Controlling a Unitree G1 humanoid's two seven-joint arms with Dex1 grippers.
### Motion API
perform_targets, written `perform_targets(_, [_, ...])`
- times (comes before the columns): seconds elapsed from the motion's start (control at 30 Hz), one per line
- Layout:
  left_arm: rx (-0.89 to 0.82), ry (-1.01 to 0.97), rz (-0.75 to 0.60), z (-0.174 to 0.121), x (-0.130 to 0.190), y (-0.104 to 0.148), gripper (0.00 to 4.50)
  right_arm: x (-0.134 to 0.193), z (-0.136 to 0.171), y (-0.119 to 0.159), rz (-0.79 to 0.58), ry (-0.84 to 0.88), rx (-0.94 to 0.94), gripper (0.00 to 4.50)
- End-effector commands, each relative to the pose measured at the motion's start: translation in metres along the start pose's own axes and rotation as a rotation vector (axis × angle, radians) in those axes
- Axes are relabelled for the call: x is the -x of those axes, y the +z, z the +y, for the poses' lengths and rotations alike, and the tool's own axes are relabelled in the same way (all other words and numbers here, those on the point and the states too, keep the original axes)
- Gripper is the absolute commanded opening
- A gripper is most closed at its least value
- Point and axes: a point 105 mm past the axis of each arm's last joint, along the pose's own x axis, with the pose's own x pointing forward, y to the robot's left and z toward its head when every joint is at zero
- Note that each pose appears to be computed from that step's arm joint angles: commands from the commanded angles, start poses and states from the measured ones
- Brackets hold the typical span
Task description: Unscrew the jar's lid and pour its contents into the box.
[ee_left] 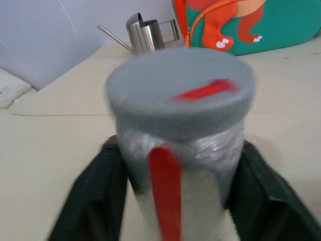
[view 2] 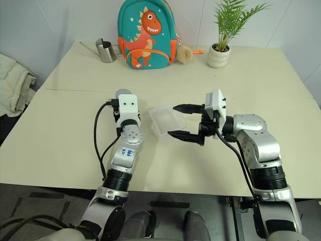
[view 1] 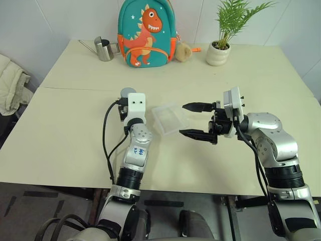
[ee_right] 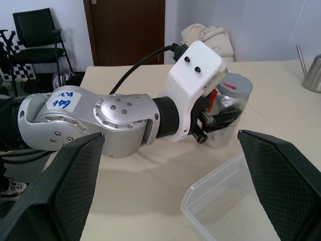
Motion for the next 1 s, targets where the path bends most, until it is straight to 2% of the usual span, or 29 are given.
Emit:
perform_targets(0.03, [0.081,-0.015,-0.032,-0.003,0.000,0.015,1.95,-0.003,0.003,0.003,-0.017,0.009,0.014,4.50])
perform_targets(0.23, [0.178,-0.094,-0.052,0.010,0.000,0.013,1.95,-0.001,0.003,0.001,-0.013,-0.008,0.018,4.50])
perform_targets(0.33, [0.231,-0.201,-0.090,0.019,0.002,0.013,1.95,0.000,0.002,0.000,-0.014,-0.020,0.018,4.50])
perform_targets(0.4, [0.328,-0.336,-0.142,0.024,0.007,0.019,1.95,-0.001,0.003,-0.001,-0.019,-0.028,0.015,4.50])
perform_targets(0.47, [0.345,-0.337,-0.110,0.040,0.006,0.015,1.95,-0.001,0.003,-0.001,-0.026,-0.036,0.011,4.50])
perform_targets(0.53, [0.311,-0.391,-0.097,0.047,0.006,0.014,1.95,-0.002,0.004,-0.002,-0.029,-0.040,0.010,4.50])
perform_targets(0.73, [0.260,-0.618,-0.195,0.083,0.010,0.031,1.95,-0.007,0.005,-0.002,-0.050,-0.061,-0.007,4.50])
perform_targets(0.9, [0.187,-0.944,-0.239,0.088,0.032,0.048,1.95,-0.020,0.004,0.007,-0.073,-0.076,-0.050,4.50])
perform_targets(1.0, [0.199,-1.133,-0.252,0.088,0.046,0.059,1.95,-0.041,0.006,0.019,-0.095,-0.055,-0.077,4.50])
